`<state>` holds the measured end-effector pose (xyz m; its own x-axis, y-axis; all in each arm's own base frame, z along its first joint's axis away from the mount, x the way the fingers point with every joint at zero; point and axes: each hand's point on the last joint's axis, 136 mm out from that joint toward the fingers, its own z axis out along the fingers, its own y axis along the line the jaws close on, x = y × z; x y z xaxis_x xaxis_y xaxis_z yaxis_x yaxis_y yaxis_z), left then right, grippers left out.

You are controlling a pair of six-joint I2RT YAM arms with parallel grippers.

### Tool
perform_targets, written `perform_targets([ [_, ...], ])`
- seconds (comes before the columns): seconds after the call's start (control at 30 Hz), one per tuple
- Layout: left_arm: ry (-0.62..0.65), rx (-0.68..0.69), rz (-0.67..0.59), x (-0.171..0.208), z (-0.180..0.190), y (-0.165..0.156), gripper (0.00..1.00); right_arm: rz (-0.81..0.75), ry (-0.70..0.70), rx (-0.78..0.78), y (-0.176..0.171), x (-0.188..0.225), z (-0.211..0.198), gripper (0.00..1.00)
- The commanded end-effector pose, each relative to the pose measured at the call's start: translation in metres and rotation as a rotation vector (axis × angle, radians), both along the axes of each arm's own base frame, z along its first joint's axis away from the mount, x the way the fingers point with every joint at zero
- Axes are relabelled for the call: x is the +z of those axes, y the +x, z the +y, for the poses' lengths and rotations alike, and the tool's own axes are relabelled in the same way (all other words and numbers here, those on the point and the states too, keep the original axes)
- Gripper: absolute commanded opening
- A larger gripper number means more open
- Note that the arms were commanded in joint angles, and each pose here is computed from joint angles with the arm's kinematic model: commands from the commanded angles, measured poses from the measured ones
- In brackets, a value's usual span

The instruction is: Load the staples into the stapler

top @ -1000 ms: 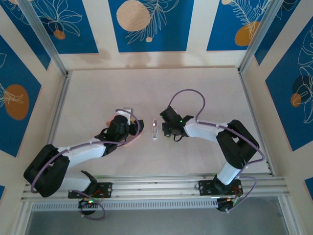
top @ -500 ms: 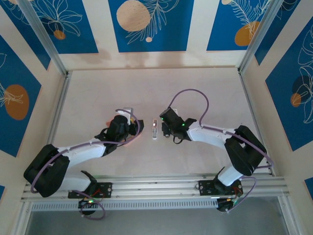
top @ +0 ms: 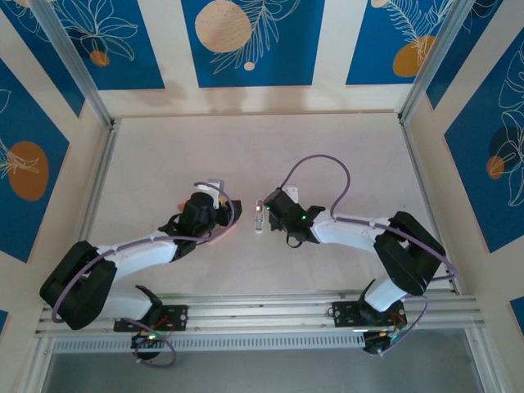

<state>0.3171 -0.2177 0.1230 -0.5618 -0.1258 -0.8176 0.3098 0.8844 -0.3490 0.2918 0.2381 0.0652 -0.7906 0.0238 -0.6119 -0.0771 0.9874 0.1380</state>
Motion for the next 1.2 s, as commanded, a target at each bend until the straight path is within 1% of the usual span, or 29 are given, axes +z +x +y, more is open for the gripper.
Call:
perform_targets([
  [0.0,0.006,-0.018,-0.021,0.001,0.0,0.002,0.61,-0.019,0.013,-0.045,0.005,-0.004,0.001,0.16],
  [0.37,0.014,-0.028,-0.028,0.001,-0.002,0.004,0.61,0.0,0.007,-0.061,0.005,-0.014,0.0,0.16],
  [0.8,0.011,-0.034,-0.028,0.002,-0.004,0.004,0.61,-0.029,-0.016,-0.061,0.005,-0.004,-0.009,0.17],
  [1.17,0.011,-0.038,-0.026,0.002,-0.005,0.005,0.61,-0.009,-0.019,-0.063,0.004,-0.012,-0.01,0.17],
])
